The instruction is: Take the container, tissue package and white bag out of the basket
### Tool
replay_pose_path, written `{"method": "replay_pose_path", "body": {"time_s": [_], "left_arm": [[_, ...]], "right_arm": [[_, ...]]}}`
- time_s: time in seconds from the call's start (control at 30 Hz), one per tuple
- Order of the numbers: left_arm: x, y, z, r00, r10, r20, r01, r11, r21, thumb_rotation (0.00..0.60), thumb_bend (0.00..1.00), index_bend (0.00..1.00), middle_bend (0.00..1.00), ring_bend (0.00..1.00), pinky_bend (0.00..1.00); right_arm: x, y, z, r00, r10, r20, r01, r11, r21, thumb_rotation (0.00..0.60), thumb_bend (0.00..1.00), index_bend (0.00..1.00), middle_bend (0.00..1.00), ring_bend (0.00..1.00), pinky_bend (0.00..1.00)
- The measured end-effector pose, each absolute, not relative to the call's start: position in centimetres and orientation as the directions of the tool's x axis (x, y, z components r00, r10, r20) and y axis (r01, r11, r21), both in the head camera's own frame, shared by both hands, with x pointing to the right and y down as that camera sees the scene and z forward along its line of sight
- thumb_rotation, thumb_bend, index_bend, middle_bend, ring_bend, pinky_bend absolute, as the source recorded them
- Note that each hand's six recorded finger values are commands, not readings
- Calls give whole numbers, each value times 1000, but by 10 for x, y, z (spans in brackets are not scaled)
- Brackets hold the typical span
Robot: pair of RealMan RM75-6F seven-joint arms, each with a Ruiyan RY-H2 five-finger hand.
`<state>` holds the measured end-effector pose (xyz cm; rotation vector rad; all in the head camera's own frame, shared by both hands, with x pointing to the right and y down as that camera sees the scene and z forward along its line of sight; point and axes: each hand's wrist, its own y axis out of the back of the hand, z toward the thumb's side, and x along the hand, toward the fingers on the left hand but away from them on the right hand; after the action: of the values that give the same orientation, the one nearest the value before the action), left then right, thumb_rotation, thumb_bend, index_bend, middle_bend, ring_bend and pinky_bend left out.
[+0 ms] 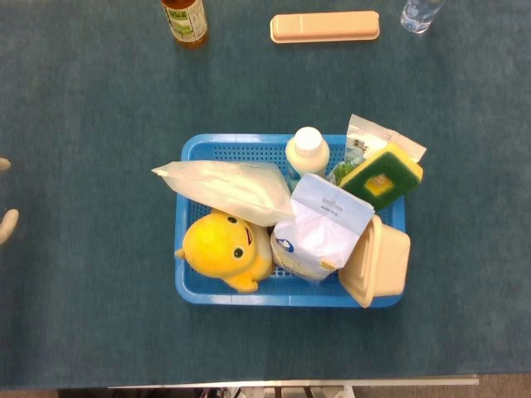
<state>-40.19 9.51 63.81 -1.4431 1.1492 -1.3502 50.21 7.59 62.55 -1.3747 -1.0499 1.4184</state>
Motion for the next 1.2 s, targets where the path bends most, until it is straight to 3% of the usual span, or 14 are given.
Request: {"method": "replay_pose_path", "body": {"time_s": [0.5,0.8,1.2], "left_arm": [[-408,106,635,-45,-972,231,-70,-228,-971,600,239,302,182,119,293],[-406,107,637,-39,-971,236,-64,-233,-970,600,239,303,182,119,293],[-399,102,647,-18,-966,257,-69,-255,-964,600,239,302,182,119,293]], "right_arm": [[484,58,623,95,965,-245,7,-247,-969,600,0,153,182,175,408],[434,48,601,322,927,-193,18,-210,-977,600,0,153,182,175,408],[359,54,571,610,781,-132,-43,-133,-990,600,0,153,183,175,408]]}}
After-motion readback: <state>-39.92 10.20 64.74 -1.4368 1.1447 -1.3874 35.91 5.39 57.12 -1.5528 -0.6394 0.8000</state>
